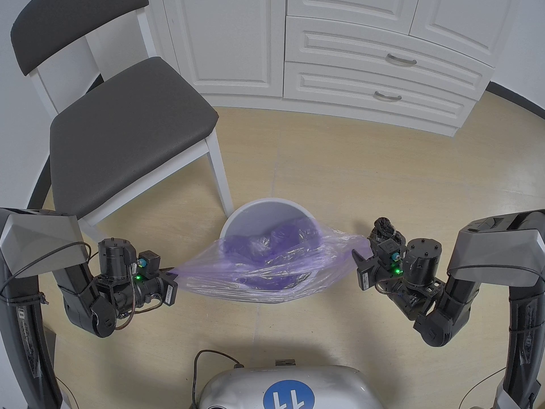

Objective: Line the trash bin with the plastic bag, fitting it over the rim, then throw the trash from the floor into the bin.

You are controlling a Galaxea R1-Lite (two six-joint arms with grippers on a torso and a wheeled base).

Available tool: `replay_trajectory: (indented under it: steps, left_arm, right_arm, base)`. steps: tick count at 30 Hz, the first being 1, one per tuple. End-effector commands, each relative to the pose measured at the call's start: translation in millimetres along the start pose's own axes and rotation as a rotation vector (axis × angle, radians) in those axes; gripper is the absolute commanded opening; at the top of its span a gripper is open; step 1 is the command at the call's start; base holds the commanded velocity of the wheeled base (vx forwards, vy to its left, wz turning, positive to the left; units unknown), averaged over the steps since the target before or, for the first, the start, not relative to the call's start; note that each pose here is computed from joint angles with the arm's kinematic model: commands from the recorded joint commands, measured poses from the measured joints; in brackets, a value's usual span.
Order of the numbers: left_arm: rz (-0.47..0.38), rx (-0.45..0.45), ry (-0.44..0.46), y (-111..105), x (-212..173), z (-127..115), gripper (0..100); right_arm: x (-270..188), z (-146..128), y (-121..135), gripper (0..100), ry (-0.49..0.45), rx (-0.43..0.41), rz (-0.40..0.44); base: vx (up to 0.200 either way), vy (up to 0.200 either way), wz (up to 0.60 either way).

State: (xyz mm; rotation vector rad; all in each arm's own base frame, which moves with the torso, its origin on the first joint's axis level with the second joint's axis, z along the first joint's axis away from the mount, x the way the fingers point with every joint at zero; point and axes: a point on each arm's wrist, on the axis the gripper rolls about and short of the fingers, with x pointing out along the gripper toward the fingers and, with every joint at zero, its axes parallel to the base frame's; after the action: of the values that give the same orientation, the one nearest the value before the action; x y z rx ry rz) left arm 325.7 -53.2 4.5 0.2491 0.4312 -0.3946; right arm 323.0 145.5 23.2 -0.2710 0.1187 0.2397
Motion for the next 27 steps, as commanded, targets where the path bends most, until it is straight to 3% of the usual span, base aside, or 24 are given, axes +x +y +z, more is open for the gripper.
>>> replay_trajectory:
  steps: [1, 7, 8, 13, 16, 22, 27]
  left_arm:
    - [0.004, 0.003, -0.014, 1, -3, 4, 0]
    - [0.014, 0.004, -0.029, 3, -7, 9, 0]
    - [0.021, 0.002, -0.034, 5, -8, 10, 0]
    - [0.022, 0.003, -0.033, 6, -8, 10, 0]
    - [0.022, 0.002, -0.031, 6, -8, 9, 0]
    - [0.026, -0.002, -0.023, 6, -4, 7, 0]
    - [0.025, -0.003, -0.02, 7, -1, 7, 0]
  right_arm:
    - [-4, 5, -1, 100, -0.021, 0.0, 0.009]
    - [-20, 11, -13, 100, -0.021, -0.004, 0.039]
    - [-29, 15, -20, 100, -0.033, -0.001, 0.09]
    - [-43, 22, -38, 100, -0.071, 0.018, 0.192]
    - [-45, 25, -45, 100, -0.087, 0.022, 0.201]
    - [-44, 27, -43, 100, -0.096, 0.016, 0.202]
    - [-40, 25, -25, 100, -0.077, 0.011, 0.196]
  base:
    - [0.0, 0.0, 0.0]
    - [0.0, 0.0, 0.0]
    - [0.0, 0.0, 0.0]
    - [0.0, 0.0, 0.0]
    - [0.0, 0.0, 0.0]
    - [0.0, 0.0, 0.0]
    - [0.0, 0.0, 0.0]
